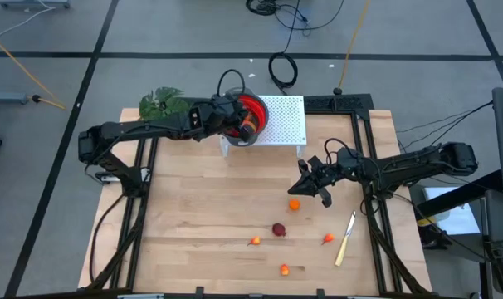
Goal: Pick & Place Fruit
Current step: Put the top right peach into the red strainer bowl
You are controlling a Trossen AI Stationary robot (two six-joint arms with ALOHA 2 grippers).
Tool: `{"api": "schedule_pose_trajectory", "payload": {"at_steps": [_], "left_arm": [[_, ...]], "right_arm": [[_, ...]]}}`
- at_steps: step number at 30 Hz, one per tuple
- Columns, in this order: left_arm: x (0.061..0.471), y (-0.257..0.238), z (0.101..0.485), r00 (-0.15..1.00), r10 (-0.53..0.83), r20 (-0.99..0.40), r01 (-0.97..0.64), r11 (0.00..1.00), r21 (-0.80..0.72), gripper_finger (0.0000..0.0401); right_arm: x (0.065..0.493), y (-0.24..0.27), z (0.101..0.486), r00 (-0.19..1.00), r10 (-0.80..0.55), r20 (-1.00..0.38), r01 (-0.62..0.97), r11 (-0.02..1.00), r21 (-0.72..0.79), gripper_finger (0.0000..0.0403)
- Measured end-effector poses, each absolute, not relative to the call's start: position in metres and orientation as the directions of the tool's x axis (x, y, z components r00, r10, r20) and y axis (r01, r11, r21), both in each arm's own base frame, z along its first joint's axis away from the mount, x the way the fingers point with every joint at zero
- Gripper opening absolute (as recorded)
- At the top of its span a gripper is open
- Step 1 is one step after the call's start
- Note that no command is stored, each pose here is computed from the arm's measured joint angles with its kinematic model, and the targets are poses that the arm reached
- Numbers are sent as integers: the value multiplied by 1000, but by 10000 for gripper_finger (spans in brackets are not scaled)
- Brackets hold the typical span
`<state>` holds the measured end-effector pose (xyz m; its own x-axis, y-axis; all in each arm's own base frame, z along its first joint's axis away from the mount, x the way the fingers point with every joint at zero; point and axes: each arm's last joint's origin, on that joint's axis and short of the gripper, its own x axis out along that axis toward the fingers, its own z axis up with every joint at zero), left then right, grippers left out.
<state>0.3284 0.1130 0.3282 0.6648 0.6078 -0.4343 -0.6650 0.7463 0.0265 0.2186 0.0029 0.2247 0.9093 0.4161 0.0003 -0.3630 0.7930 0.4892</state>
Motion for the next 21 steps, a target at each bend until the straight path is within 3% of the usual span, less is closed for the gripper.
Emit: {"api": "schedule_pose_trajectory", "payload": {"at_steps": [15,21], "left_arm": [[328,123,326,648,624,-437,-677,735,46,0],[329,120,312,602,603,-524,-669,739,82,0]], "right_arm": [[219,3,225,909,416,1,-363,793,489,1],[219,3,225,909,416,1,-361,787,501,1]]}}
